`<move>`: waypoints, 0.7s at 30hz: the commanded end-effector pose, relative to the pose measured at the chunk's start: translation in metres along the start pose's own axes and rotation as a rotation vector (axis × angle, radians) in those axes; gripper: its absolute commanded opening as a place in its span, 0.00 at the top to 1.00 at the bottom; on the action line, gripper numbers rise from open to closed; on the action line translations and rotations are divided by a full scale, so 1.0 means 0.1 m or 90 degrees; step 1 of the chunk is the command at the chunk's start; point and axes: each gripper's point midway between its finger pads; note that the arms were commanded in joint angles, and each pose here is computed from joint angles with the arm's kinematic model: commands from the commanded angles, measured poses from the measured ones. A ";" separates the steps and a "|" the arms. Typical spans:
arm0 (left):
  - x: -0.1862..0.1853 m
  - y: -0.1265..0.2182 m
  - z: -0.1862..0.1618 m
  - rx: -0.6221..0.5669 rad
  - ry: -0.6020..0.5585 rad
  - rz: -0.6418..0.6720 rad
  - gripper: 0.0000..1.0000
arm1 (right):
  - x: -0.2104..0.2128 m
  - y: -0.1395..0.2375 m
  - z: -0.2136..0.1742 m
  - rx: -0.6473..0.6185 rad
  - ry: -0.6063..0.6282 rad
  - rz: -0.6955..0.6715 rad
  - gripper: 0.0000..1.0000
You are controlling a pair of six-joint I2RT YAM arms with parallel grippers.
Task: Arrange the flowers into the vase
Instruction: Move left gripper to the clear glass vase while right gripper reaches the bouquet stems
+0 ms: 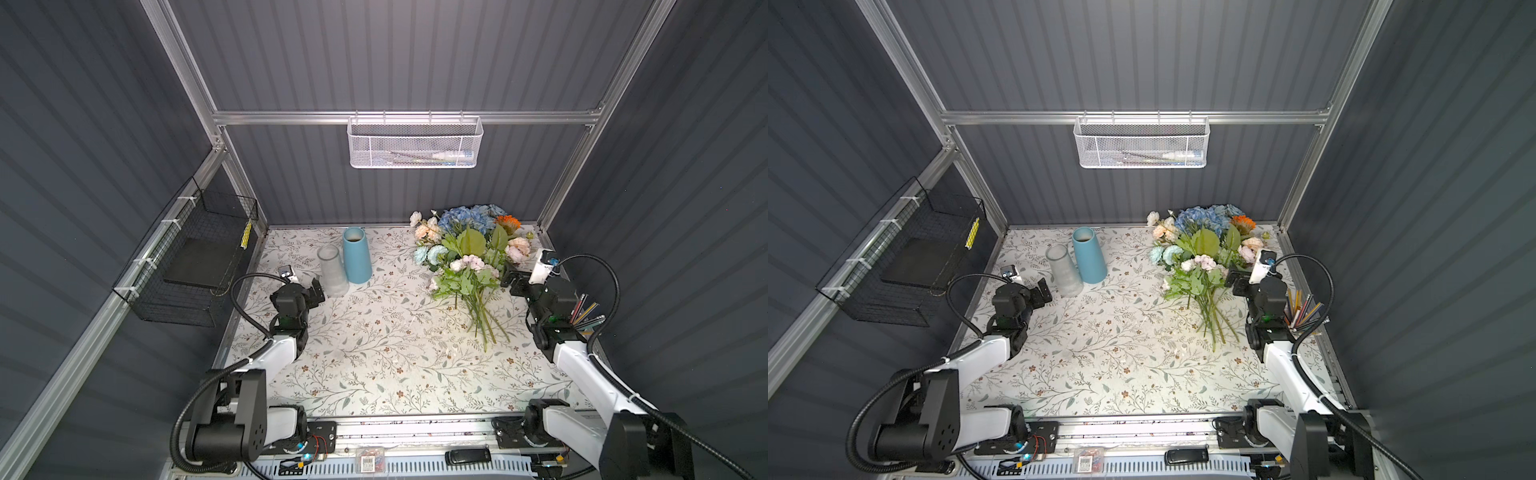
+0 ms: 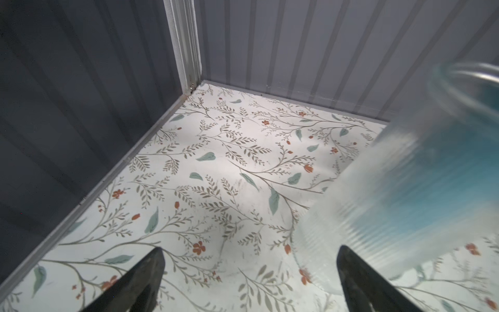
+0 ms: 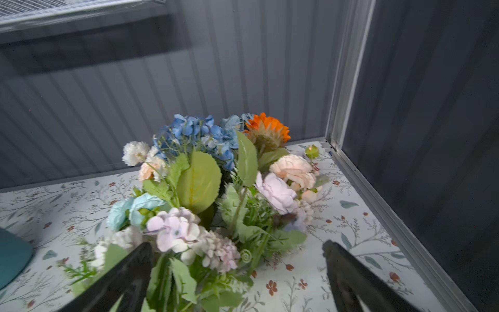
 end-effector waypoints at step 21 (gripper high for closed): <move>-0.70 -0.20 0.54 -0.055 -0.083 -0.066 0.01 | 1.28 0.11 -0.51 0.178 0.004 0.190 0.01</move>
Point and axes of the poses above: each gripper's point midway between its finger pads, its own y axis back along the fingers, its own x axis along the line the jaws close on, z = x × y, and after that the axes turned 10 degrees about -y, right-handed
